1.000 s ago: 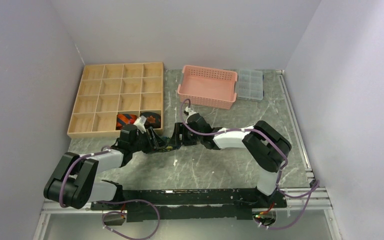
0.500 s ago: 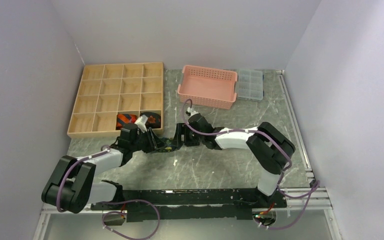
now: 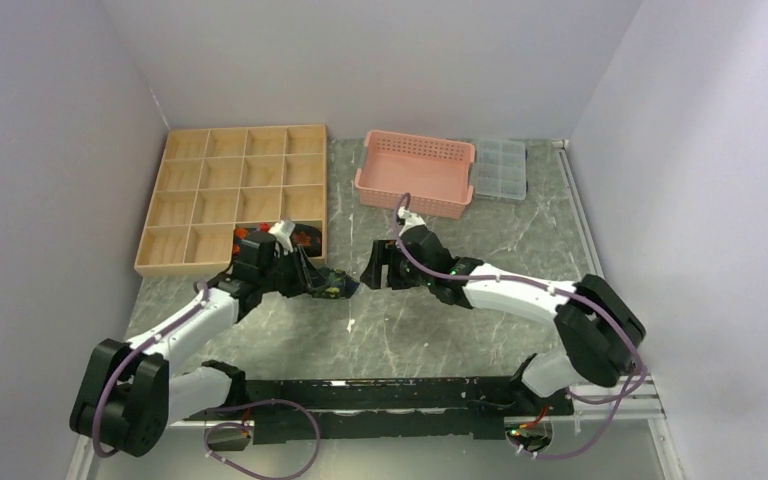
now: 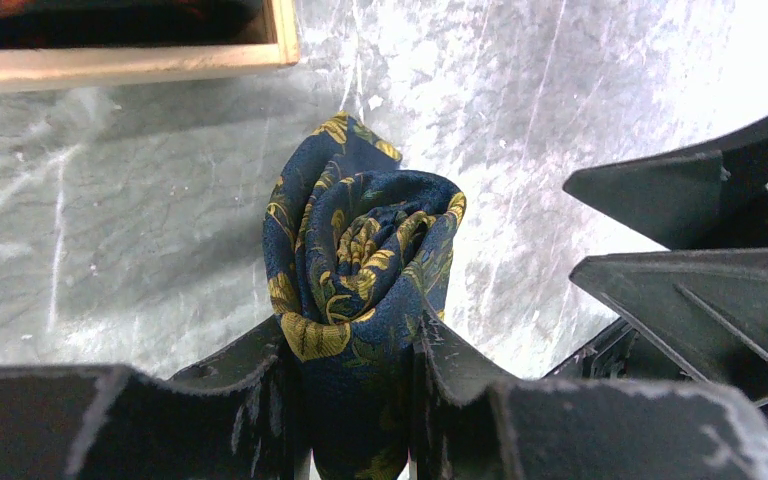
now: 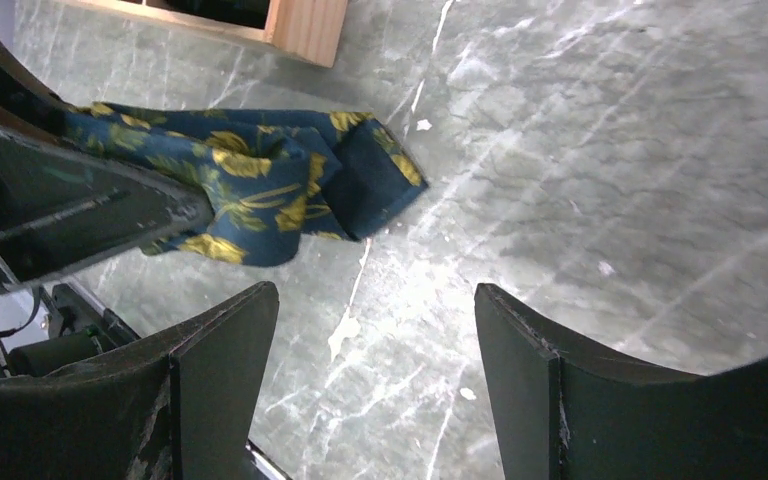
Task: Roll the ties
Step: Pick up the tie at the center of the board, then place the tie in the storage box.
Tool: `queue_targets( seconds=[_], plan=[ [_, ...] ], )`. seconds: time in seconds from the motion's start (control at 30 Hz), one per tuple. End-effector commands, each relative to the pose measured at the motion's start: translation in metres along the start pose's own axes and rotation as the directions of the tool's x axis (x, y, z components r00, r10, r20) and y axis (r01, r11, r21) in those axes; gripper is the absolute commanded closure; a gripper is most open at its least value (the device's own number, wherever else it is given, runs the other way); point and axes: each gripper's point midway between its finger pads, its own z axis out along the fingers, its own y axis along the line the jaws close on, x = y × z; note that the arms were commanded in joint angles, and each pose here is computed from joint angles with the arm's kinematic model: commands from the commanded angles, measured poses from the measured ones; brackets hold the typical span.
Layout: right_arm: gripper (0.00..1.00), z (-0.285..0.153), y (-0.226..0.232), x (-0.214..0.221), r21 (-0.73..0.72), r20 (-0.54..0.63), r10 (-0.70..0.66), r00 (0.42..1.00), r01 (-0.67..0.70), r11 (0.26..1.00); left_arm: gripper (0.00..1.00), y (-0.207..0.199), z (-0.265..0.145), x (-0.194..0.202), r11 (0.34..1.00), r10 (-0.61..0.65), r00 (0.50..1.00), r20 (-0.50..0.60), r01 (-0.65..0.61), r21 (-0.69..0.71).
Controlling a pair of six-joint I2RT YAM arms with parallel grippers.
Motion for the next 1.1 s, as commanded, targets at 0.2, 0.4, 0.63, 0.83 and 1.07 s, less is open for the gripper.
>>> queue_targets(
  seconds=[0.2, 0.4, 0.63, 0.83, 1.07],
  plan=[
    [0.23, -0.036, -0.024, -0.011, 0.064, 0.101, -0.029, 0.994, 0.023, 0.998, 0.97, -0.022, -0.045, -0.039, 0.983, 0.108, 0.994, 0.011, -0.105, -0.149],
    [0.23, -0.048, -0.029, -0.015, 0.053, 0.129, -0.023, 0.991, 0.016, 0.998, 0.97, -0.05, -0.072, -0.079, 0.966, 0.194, 0.979, 0.069, -0.178, -0.187],
    [0.22, -0.048, -0.032, -0.019, 0.042, 0.141, -0.006, 0.99, 0.0, 0.999, 0.97, -0.086, -0.078, -0.138, 0.942, 0.292, 0.95, 0.114, -0.265, -0.205],
    [0.22, -0.04, -0.02, -0.031, 0.019, 0.141, 0.006, 0.99, -0.009, 1.0, 0.97, -0.089, -0.047, -0.197, 0.954, 0.279, 0.953, 0.12, -0.26, -0.152],
    [0.22, -0.038, -0.022, -0.031, 0.023, 0.143, -0.01, 0.99, 0.007, 1.0, 0.97, -0.067, -0.02, -0.248, 0.962, 0.272, 0.953, 0.135, -0.271, -0.027]
  ],
)
